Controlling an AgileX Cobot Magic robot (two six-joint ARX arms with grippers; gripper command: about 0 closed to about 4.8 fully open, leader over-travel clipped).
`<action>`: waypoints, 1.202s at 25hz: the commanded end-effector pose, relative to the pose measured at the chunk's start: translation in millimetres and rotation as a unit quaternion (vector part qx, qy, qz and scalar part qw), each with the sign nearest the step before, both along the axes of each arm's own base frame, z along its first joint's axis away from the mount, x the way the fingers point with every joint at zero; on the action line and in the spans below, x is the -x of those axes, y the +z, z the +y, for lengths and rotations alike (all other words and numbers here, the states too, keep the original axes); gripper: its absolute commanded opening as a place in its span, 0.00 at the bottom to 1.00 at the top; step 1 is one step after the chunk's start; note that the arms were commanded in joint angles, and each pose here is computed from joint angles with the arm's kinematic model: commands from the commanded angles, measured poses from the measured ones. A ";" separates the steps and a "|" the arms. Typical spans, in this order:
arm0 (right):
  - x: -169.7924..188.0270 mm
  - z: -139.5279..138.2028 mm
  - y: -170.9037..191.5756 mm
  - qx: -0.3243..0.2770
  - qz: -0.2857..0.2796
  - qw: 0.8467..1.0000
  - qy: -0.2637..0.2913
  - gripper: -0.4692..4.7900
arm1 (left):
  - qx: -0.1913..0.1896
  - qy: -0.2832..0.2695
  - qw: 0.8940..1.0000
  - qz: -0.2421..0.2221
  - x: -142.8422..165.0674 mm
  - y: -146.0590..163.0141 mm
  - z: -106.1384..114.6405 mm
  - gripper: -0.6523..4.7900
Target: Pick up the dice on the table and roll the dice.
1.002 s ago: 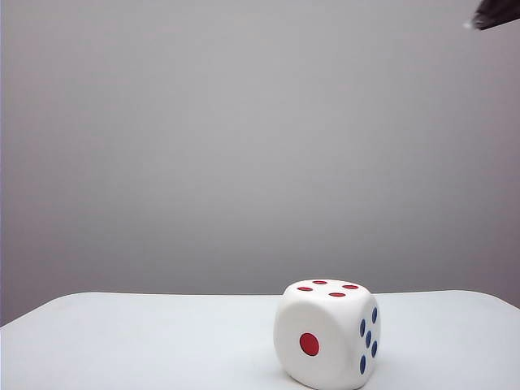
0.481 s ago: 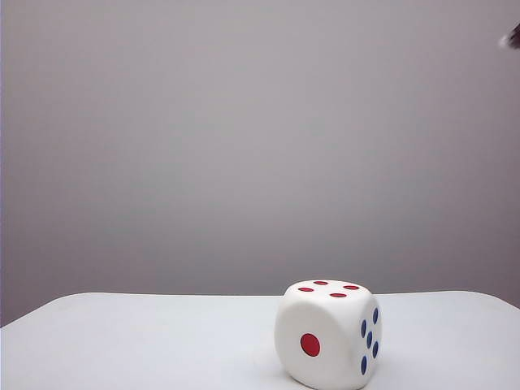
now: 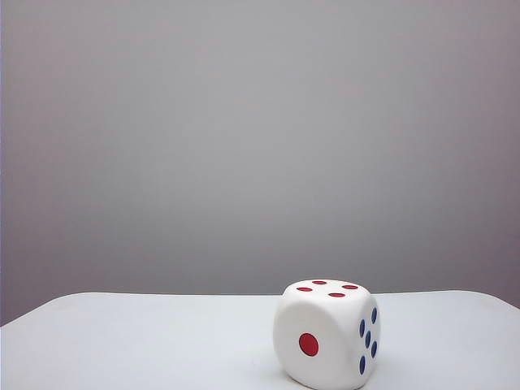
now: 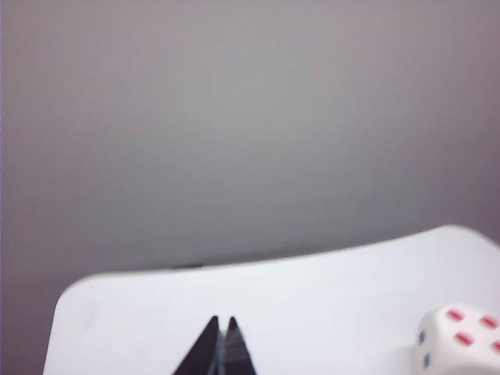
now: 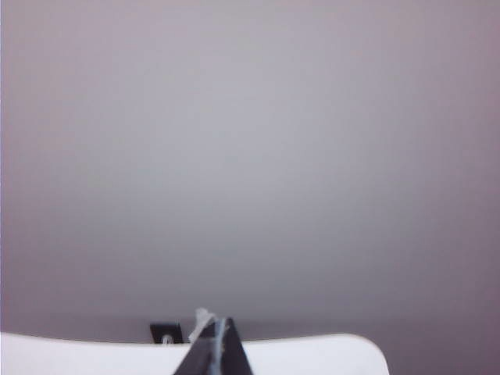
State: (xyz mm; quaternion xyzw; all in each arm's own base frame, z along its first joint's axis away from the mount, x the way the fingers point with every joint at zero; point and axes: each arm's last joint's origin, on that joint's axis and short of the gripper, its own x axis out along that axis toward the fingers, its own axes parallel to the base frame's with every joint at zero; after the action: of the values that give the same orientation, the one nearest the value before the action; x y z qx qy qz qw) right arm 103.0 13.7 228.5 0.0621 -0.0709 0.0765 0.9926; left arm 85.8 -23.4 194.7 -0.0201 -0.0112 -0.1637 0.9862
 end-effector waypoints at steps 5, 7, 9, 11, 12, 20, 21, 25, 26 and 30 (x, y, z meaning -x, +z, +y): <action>-6.3 -8.5 -38.0 -0.044 0.054 0.997 -0.026 0.09 | -0.007 0.019 1.000 0.018 -6.9 -24.4 -0.4 0.11; -7.2 -8.3 -50.5 -0.043 0.070 0.996 -0.027 0.09 | -0.007 0.034 0.999 0.021 -7.5 -26.3 0.3 0.11; -7.6 -8.4 -63.6 -0.056 0.090 0.994 -0.028 0.09 | -0.007 0.042 0.999 0.021 -7.6 -26.3 0.8 0.11; -7.4 -8.3 -63.8 -0.059 0.091 0.994 -0.027 0.09 | -0.004 0.043 0.999 0.018 -7.6 -25.5 1.0 0.11; -6.8 -8.2 -62.2 -0.059 0.083 0.994 -0.025 0.09 | -0.001 0.042 0.999 0.015 -7.7 -24.8 1.0 0.11; 6.0 -9.6 -52.2 -0.065 0.018 0.997 -0.036 0.09 | 0.014 0.043 0.999 0.006 -7.5 -21.9 1.1 0.11; 6.4 -9.8 -52.9 -0.065 0.021 0.997 -0.039 0.09 | 0.012 0.044 0.999 0.006 -7.6 -22.1 1.2 0.11; 5.4 -9.7 -59.8 -0.063 0.056 0.996 -0.041 0.09 | 0.010 0.068 0.998 0.007 -8.0 -22.3 3.0 0.11; 5.4 -9.9 -61.0 -0.062 0.062 0.995 -0.046 0.09 | 0.007 0.080 0.997 0.006 -8.1 -22.4 3.7 0.11; 5.3 -10.6 -62.8 -0.063 0.070 0.994 -0.059 0.11 | -0.014 0.094 0.995 0.006 -8.4 -23.4 5.3 0.11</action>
State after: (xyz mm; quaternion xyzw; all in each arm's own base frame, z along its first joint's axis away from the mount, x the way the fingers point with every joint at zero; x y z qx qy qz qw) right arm 97.4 3.3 166.7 0.1233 -0.0051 0.0135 0.9923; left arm 94.3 -18.7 170.0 -0.0179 -0.0009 -0.0742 0.9971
